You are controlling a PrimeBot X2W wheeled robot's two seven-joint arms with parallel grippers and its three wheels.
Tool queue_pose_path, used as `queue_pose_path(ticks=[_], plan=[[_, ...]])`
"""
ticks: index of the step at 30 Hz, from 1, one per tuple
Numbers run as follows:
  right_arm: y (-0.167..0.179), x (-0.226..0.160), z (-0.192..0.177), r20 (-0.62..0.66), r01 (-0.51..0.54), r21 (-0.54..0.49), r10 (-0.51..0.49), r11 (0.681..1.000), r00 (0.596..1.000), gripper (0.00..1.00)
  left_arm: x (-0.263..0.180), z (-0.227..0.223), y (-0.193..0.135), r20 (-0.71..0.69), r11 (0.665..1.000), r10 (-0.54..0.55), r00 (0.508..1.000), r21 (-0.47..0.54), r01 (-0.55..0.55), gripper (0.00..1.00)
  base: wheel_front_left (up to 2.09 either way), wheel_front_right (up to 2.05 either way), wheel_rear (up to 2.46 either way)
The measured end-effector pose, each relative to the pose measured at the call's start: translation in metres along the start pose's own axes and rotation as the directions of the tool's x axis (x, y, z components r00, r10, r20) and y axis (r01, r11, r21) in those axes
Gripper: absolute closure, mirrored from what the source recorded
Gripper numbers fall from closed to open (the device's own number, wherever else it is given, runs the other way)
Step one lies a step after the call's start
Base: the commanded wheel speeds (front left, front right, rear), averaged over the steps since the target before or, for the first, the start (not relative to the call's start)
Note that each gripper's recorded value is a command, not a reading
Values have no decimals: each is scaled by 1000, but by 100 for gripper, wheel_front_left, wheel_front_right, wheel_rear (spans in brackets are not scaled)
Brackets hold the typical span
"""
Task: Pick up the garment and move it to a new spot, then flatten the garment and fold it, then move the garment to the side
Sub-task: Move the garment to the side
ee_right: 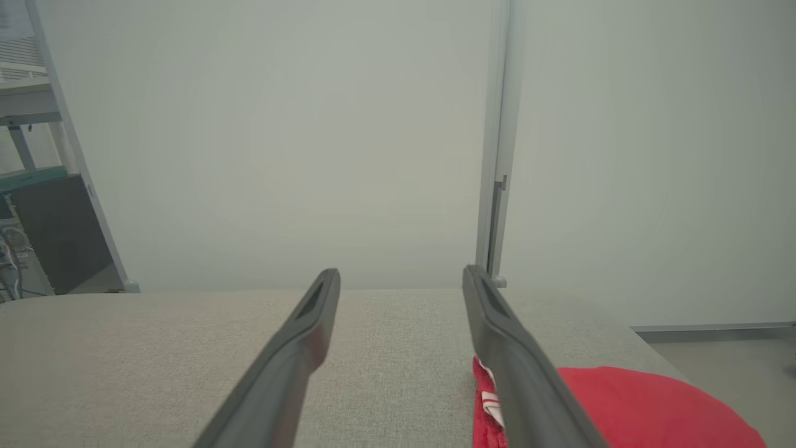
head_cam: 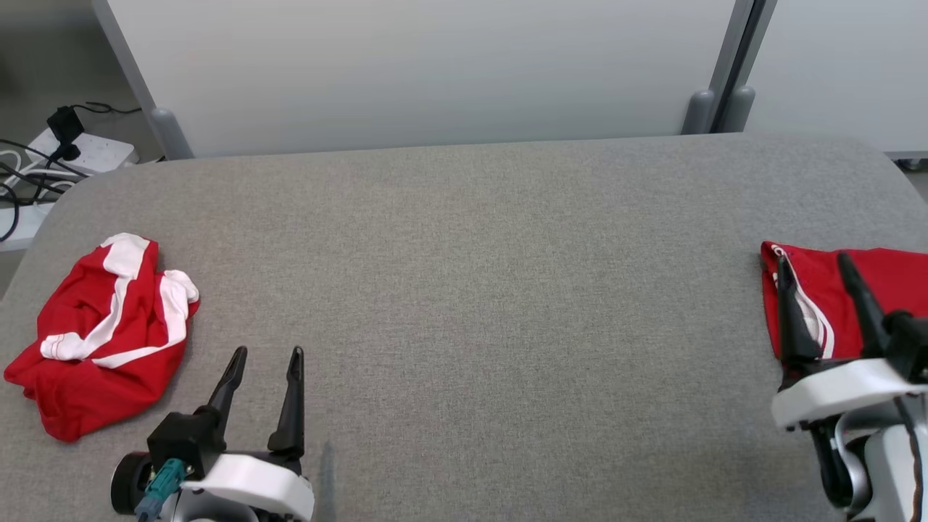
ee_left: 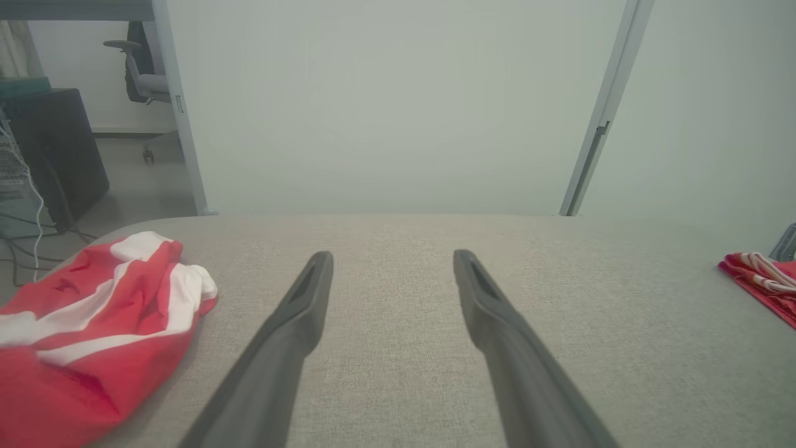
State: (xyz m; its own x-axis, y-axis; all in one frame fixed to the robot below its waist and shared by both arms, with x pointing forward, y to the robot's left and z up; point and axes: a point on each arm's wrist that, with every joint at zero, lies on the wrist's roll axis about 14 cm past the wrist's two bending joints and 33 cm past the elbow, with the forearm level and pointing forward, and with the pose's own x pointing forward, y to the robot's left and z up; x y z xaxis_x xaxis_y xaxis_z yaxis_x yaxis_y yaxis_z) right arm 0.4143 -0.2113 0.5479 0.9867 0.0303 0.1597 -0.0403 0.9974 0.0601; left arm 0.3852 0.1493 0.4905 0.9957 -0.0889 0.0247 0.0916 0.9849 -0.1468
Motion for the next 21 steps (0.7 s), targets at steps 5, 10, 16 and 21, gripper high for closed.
queue_pose_path(ticks=[5,10,16,21], plan=[[16,-11,0,-3,-47,2,47,999,999,0,-5,-1,10,-3,999,38,999,2,-38,0,0,0,0],[14,-21,-7,-25,-39,11,39,999,999,0,-10,-1,16,-4,998,61,998,5,-61,0,0,0,0],[14,-32,-19,-60,-23,25,25,999,998,0,-15,-3,24,-9,996,90,996,6,-90,0,0,0,0],[12,-33,-22,-67,-14,21,16,1000,998,0,-17,-6,26,-17,995,102,995,7,-102,0,0,0,0]])
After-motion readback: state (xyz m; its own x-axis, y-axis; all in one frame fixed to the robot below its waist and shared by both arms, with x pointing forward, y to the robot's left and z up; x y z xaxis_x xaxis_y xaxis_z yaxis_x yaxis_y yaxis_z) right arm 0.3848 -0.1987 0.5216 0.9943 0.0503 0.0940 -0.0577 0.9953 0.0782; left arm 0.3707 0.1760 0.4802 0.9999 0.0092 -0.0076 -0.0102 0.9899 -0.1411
